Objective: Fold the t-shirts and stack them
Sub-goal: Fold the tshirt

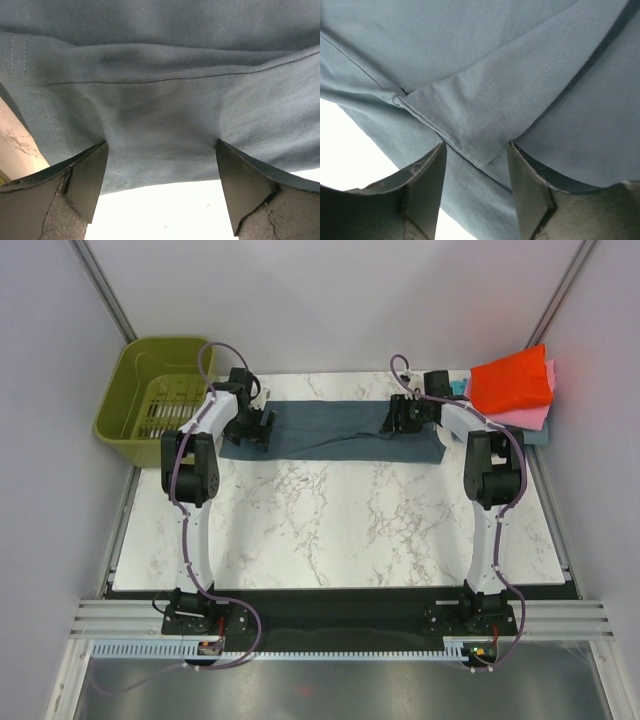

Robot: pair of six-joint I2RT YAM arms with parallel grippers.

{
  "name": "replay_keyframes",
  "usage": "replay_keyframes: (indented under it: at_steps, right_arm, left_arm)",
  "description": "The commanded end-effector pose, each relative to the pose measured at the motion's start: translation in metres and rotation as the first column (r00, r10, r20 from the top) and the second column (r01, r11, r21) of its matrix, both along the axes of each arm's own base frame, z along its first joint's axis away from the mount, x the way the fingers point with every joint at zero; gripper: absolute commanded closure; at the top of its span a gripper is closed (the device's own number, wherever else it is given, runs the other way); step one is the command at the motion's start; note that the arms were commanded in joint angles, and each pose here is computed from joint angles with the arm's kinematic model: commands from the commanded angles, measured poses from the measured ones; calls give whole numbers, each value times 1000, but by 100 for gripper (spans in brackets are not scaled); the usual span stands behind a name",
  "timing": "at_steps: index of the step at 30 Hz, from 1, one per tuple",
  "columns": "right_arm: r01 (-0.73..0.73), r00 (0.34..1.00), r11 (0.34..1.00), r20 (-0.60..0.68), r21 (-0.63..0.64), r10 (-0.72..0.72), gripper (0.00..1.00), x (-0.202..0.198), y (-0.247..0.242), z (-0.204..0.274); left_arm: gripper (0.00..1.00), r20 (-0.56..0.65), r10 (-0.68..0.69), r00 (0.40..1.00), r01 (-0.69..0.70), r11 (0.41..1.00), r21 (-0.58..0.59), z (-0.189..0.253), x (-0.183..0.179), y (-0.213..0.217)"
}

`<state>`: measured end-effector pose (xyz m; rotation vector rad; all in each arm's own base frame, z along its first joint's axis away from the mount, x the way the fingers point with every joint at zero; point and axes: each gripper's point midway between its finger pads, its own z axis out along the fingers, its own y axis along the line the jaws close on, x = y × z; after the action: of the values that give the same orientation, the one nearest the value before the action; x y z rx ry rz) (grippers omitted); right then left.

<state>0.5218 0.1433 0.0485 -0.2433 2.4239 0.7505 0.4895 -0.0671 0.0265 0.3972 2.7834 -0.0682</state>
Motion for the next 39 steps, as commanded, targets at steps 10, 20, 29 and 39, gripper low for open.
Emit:
replay_keyframes:
  at_steps: [10, 20, 29, 39]
  right_arm:
    - [-31, 999, 997, 25, 68, 29, 68, 12, 13, 3]
    - [-30, 984, 991, 179, 134, 5, 68, 63, 34, 52]
    - [-7, 965, 987, 258, 159, -35, 31, 98, 59, 61]
    - [-14, 935, 987, 351, 158, -43, 24, 79, 35, 135]
  left_arm:
    - [5, -27, -6, 1000, 8, 998, 56, -14, -7, 10]
    - [6, -29, -1, 1000, 4, 996, 91, -12, -16, 15]
    - [6, 43, -19, 999, 12, 990, 139, 22, -13, 18]
    - [1, 276, 4, 961, -53, 984, 169, 120, -5, -1]
